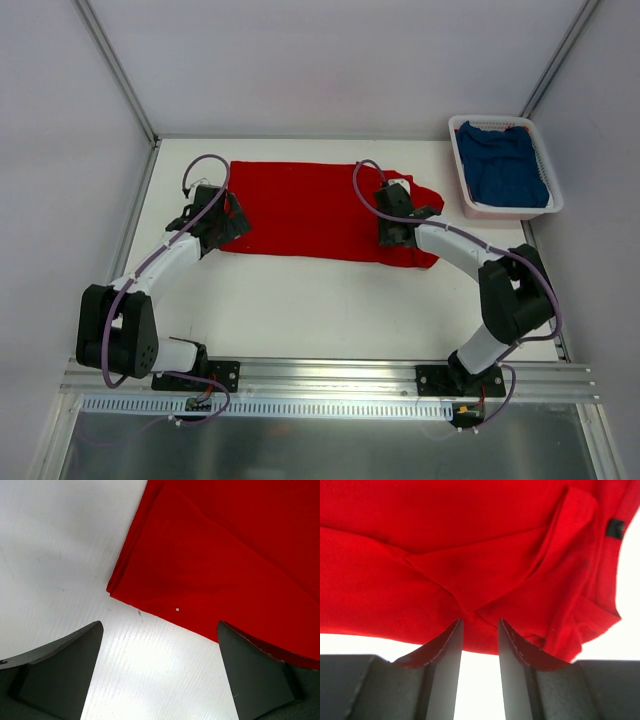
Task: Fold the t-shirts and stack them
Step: Fold the flattened tshirt in 1/3 of the way
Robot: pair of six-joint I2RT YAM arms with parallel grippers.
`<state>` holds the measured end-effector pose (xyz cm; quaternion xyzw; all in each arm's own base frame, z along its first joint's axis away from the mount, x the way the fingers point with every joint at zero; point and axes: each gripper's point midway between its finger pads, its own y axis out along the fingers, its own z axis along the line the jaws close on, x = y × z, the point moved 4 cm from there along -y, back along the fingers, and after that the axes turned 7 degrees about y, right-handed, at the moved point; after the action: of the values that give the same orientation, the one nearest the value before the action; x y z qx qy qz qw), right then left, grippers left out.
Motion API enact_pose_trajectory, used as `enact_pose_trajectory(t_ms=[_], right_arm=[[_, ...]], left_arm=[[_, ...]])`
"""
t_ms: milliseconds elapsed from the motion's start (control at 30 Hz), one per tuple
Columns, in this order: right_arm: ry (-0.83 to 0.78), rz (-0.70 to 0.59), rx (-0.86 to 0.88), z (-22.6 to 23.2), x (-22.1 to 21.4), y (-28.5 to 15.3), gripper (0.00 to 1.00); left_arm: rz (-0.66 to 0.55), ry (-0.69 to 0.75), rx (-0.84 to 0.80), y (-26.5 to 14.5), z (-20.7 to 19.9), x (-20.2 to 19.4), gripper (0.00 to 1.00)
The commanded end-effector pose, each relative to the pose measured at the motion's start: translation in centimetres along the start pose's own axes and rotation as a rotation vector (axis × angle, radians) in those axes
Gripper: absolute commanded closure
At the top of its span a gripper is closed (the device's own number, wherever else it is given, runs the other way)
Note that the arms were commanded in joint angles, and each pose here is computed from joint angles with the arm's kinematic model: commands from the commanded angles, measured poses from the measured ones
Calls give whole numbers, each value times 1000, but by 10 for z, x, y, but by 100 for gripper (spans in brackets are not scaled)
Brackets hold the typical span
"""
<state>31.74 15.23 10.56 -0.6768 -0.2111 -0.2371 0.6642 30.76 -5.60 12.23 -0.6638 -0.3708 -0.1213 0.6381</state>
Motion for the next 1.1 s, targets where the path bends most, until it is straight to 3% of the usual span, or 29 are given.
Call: enact_pose_trajectory(t_ms=[0,900,1067], right_arm=[[12,6,42,12,-4,7,64],[-29,28,64,24,-9,31,68],[-31,20,68,24,-7,29,76]], left_arm=[[-26,-18,-26,-8,-4,4,1],[-18,-9,-19,-7,-2,-1,1],[-24,-8,-21,-9,-1,0,1]])
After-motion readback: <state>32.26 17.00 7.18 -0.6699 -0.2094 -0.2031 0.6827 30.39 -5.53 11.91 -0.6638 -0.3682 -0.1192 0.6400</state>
